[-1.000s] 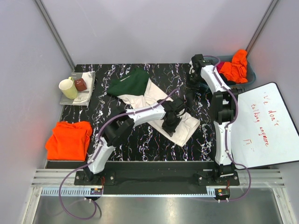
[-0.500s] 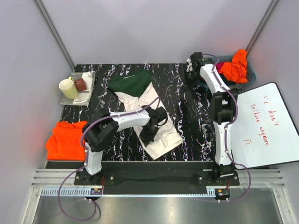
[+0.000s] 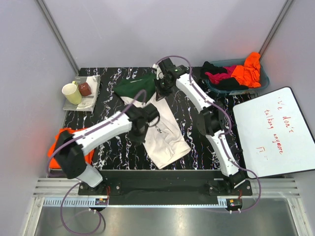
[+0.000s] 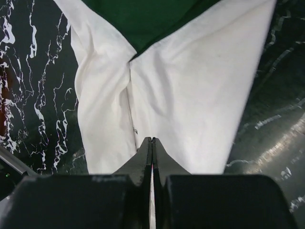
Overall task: Fold and stack the t-shirts
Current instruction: Fold the tshirt
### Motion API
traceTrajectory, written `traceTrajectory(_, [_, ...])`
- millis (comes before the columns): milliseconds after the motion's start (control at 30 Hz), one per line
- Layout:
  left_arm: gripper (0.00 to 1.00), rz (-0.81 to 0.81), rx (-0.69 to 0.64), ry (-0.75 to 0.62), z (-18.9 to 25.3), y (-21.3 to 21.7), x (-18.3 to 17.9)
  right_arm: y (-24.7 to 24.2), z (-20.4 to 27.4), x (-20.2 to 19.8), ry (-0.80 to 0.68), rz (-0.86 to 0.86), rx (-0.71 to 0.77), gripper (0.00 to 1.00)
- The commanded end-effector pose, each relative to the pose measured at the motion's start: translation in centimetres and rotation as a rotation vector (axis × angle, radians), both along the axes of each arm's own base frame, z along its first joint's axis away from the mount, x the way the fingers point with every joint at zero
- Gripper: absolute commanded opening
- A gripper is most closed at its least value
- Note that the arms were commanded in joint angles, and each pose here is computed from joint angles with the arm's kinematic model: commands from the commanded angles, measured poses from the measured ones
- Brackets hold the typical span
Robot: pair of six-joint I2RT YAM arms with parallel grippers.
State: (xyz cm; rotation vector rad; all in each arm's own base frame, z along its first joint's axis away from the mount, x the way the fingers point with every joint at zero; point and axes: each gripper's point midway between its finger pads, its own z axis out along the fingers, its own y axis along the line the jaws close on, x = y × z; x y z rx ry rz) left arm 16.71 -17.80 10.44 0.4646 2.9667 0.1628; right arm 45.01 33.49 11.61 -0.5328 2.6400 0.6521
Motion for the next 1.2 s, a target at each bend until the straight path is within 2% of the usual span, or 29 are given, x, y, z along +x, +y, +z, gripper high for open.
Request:
traceTrajectory(0, [0.00,0.207,-0.135,-0.222,6.4,1.4,4.3,1.2,-1.5,2.9,-0.060,-0.027,0.039,0.04])
traceTrajectory(167, [0.00,0.251,-0.217,-0.348,10.5,2.2,6.4,3.1,-4.0,5.2,-0.109,-0.054,0.055,0.07])
traceTrajectory(267, [0.00,0.262,-0.236,-0.354,11.2,2.7,6.7,3.2,-4.6,6.7,-0.156,-0.097,0.044,0.00])
traceTrajectory(500, [0.00,0.255,-0.255,-0.351,11.4,2.8,6.2,1.3,-5.7,8.8,-0.227,-0.193,-0.050,0.00])
traceTrajectory(667, [0.00,0.222,-0.256,-0.322,10.7,2.4,6.1,-1.7,-6.3,9.5,-0.243,-0.285,-0.152,0.00])
traceTrajectory(833, [0.00,0.177,-0.287,-0.282,9.8,1.3,6.1,-6.9,-6.9,10.2,-0.183,-0.394,-0.205,0.00])
traceTrajectory(1067, [0.00,0.104,-0.394,-0.136,7.0,-2.0,4.9,-12.8,-7.3,9.5,-0.112,-0.466,-0.279,0.00])
traceTrajectory(1167, [0.00,0.071,-0.400,-0.074,5.1,-3.2,4.3,-14.9,-8.1,8.2,-0.082,-0.477,-0.349,0.00])
